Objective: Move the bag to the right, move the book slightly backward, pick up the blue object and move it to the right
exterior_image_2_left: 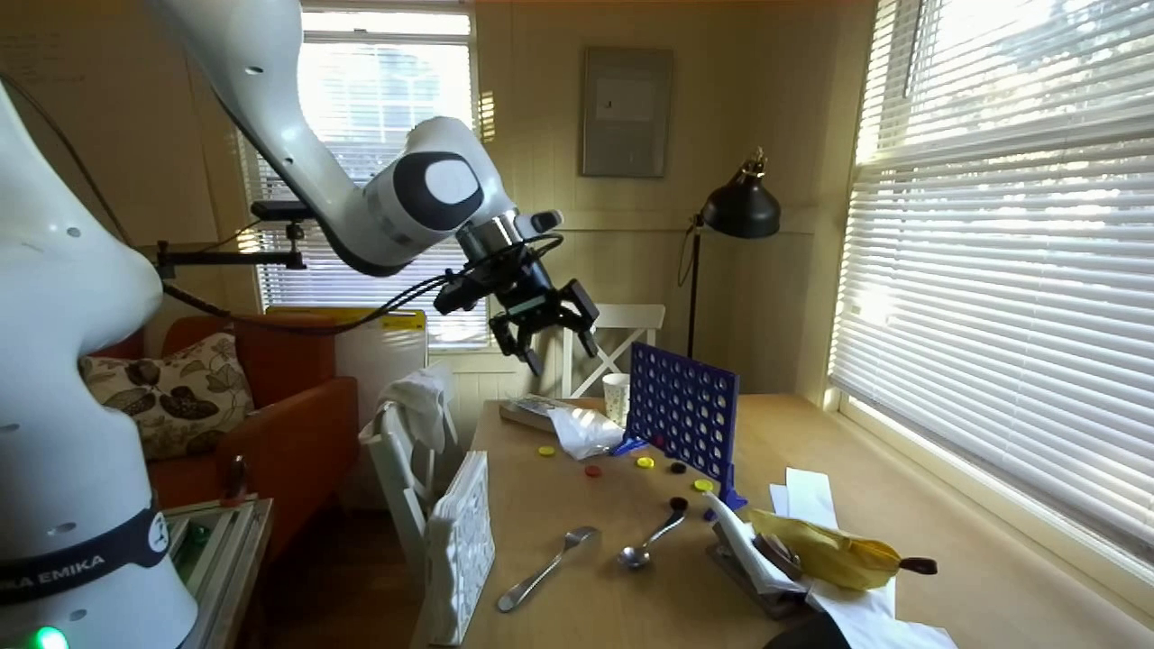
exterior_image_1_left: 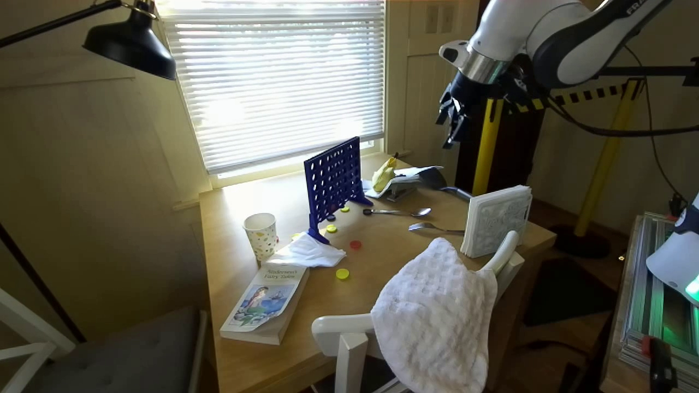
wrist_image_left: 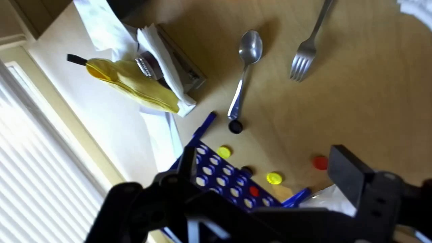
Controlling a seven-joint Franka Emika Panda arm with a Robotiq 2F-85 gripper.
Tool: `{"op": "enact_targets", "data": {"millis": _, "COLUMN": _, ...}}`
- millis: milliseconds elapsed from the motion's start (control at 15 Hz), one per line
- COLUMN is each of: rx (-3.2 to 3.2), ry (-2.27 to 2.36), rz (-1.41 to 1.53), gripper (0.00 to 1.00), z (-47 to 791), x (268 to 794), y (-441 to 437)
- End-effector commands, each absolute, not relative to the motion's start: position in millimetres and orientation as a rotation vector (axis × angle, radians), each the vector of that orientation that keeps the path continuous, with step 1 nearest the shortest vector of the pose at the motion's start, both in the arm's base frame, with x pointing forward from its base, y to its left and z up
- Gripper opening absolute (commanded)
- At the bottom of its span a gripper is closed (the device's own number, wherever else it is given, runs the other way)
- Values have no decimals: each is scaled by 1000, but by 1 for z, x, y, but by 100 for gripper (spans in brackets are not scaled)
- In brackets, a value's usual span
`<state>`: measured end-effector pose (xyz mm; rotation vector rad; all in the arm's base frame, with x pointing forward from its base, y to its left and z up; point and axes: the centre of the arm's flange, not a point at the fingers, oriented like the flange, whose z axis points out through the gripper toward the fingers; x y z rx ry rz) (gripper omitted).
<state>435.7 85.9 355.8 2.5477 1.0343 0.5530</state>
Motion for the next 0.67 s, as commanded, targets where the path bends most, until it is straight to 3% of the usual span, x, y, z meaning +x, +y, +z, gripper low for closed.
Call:
{"op": "enact_targets", "data": {"millis": 0, "rx": 2616, "ry": 749, "rz": 564, "gripper": 100, "z": 369, "x": 517, "y": 88}}
{"op": "enact_targets", "data": {"millis": 200, "rx": 2632, "ry": 607, "rz": 550, "gripper": 100, "z": 396, "x": 571, "y": 88}}
{"op": "enact_targets", "data": {"millis": 600, "rx": 2506, "ry": 1075, "rz": 667, "gripper": 100, "z": 421, "x": 636, "y": 139}}
